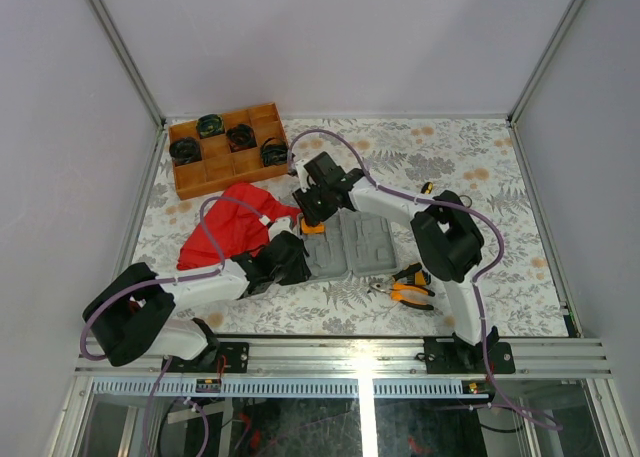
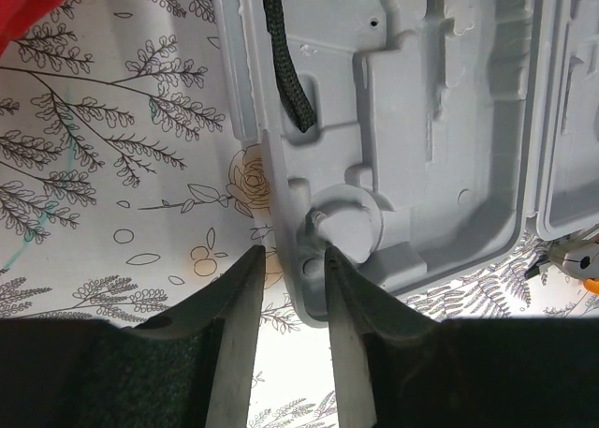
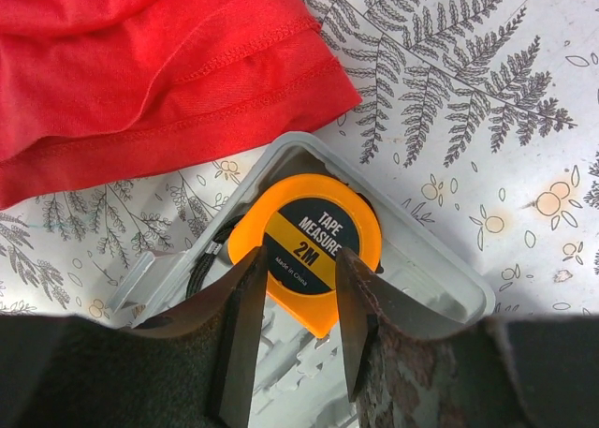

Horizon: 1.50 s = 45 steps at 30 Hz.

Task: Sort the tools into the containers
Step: Place the engineering item in the storage box.

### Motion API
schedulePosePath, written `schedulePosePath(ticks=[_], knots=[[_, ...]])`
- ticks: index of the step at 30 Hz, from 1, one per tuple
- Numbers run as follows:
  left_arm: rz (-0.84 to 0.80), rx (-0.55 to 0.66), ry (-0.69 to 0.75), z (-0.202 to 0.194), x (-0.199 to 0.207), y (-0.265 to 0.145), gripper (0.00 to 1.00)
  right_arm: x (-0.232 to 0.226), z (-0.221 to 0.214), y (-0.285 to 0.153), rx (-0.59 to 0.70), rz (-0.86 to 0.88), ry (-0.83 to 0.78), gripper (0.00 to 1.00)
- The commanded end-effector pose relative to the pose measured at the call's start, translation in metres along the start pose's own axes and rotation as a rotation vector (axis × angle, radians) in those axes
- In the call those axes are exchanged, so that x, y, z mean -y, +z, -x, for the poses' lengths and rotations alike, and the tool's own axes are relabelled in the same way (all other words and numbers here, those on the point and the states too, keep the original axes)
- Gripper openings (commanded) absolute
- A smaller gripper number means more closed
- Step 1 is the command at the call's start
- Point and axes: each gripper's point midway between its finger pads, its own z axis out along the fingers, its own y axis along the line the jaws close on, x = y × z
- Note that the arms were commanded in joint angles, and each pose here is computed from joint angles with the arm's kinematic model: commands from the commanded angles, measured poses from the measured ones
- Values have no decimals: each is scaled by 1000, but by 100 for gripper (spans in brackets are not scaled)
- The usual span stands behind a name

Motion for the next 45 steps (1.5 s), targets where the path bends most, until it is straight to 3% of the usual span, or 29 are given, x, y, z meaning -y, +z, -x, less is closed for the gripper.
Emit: schedulePosePath(ticks=[1,17,27,34,41,45], knots=[[32,-46,17,-13,-10,3,31,-3,-15,3,-79,-36,-7,42],[29,-45,17,-11,-7,3,30,3,-113,13,-369,-141,21,23],[32,-41,18,-9,-7,3,30,4,-160,23,-405,-170,112,16],[38,-41,21,-9,-7,3,30,-6,-91,4,-190,-131,102,20],[57,-27,29,-6,-11,3,30,-24,11,-36,125,-11,54,34],[56,-16,40,-1,-10,1,30,-17,43,-64,249,-3,-1,39]])
